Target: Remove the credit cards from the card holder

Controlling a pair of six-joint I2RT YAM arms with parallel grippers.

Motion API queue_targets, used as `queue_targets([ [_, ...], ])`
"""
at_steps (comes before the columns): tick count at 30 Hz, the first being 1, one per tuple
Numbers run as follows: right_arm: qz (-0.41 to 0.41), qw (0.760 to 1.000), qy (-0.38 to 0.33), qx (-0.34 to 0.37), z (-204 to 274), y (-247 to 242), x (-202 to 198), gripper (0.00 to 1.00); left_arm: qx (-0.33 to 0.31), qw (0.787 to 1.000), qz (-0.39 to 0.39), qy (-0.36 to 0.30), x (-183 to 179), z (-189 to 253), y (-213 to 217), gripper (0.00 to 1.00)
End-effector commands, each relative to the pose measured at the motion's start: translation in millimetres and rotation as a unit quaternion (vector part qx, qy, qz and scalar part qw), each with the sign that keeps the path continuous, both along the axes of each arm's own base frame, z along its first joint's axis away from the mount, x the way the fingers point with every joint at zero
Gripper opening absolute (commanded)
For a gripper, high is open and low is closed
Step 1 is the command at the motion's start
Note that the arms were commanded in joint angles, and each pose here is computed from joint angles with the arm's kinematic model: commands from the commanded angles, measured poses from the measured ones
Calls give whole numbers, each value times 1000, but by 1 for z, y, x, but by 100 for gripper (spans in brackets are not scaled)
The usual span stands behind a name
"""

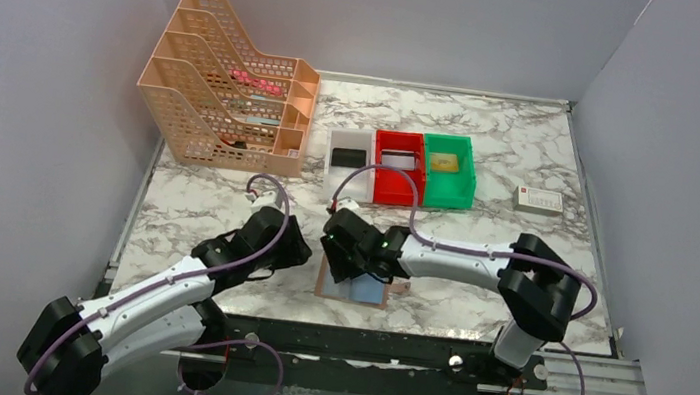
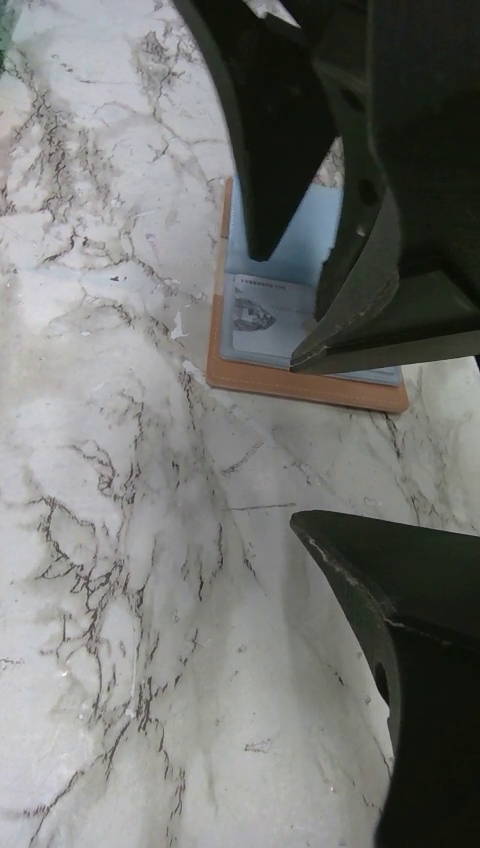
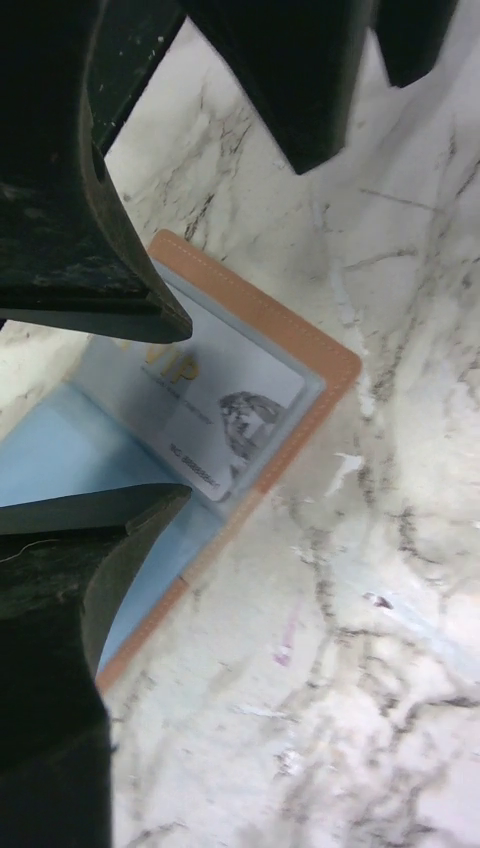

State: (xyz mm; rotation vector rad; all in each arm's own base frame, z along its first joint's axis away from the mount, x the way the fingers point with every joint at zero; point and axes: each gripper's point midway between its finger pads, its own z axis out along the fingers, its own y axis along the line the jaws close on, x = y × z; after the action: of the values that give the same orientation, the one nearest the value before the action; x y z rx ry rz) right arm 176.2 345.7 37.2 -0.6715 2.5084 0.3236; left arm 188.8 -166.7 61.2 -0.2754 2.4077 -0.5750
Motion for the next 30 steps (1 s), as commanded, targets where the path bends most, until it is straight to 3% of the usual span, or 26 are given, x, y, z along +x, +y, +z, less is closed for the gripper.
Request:
queue_targets([
  [1, 99, 991, 15, 88, 26, 19, 15, 59, -40, 998, -46, 5, -16, 1, -12, 55],
  [5, 170, 972, 46, 152, 27, 30, 11, 59, -79, 991, -104, 25, -33, -1, -30, 55],
  [11, 266, 946, 93, 159, 8, 38, -10, 54, -92, 986, -130, 41, -36, -5, -41, 52],
  [21, 260, 947, 88, 166, 21, 28, 3, 48, -86, 985, -140, 54, -37, -11, -44, 47],
  [26, 99, 987, 53, 111, 18, -8, 28, 48, -99, 981, -164, 26, -29, 3, -55, 48],
  [30, -17, 992, 82, 95, 0, -43, 16, 44, -125, 973, -193, 6, -19, 21, -75, 52],
])
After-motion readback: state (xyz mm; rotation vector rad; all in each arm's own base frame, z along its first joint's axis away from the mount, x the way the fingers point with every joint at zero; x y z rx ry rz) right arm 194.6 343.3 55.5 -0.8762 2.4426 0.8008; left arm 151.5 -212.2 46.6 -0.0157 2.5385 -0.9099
